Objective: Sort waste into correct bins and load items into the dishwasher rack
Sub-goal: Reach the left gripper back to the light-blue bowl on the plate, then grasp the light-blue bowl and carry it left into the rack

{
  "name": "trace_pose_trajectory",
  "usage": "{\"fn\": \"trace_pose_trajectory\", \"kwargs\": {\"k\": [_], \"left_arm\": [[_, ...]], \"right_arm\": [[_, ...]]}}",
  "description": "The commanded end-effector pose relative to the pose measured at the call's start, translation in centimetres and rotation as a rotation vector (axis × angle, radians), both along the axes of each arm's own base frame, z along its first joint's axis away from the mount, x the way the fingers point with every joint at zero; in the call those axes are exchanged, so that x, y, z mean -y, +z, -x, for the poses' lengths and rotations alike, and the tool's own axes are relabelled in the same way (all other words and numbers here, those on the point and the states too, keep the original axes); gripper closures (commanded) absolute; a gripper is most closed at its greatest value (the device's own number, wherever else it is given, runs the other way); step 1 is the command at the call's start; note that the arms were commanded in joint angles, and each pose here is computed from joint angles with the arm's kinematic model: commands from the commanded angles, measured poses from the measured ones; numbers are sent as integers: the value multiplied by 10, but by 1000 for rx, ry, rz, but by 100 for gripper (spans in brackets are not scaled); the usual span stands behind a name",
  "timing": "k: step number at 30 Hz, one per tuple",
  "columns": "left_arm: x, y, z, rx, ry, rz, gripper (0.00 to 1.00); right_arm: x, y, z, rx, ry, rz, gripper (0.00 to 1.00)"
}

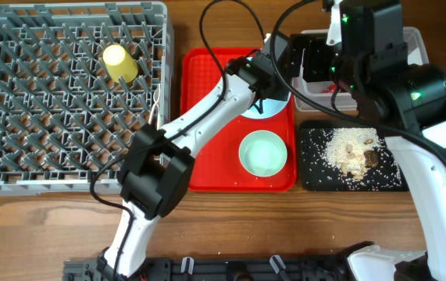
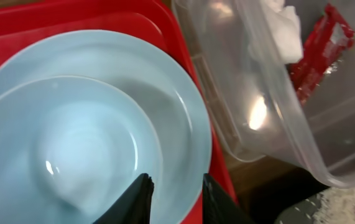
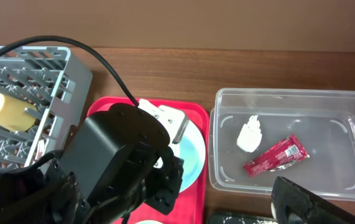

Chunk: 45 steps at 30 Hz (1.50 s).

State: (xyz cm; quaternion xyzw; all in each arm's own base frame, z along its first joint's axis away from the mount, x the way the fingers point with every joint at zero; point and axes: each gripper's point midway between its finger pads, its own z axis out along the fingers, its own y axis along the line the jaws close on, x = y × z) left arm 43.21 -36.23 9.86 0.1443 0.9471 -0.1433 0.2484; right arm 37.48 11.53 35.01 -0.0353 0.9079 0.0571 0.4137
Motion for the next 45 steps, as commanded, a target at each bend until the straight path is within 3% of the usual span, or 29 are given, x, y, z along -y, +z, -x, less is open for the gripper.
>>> {"fn": "trace_pose_trajectory", "kwargs": {"k": [1, 14, 21, 25, 28, 30, 36, 42, 45], "left_arm": [[-7, -30, -8, 7, 25, -73, 73], [-3, -71, -12, -17, 24, -93, 72], [-4, -75, -11, -25, 24, -100, 96], [-12, -63, -18, 2, 49, -111, 96], [-38, -25, -31, 43, 110, -113, 96], [-46, 9, -36, 36, 104, -11, 96], [-117, 146, -53, -29, -26, 558, 96], [-259, 162, -79, -88, 33, 872, 96], [-296, 157, -81, -111, -27, 1028, 96]], "right_arm": [[-1, -5, -3, -11, 6, 7, 0], [-1, -5, -3, -11, 7, 7, 0], [-1, -5, -3, -11, 7, 7, 0], [-1, -5, -3, -11, 7, 7, 0], [-1, -5, -3, -11, 6, 7, 0], [-1, -5, -3, -11, 7, 7, 0], [-1, -5, -3, -11, 7, 7, 0], [-1, -5, -3, -11, 7, 7, 0], [-1, -5, -3, -11, 7, 7, 0]]}}
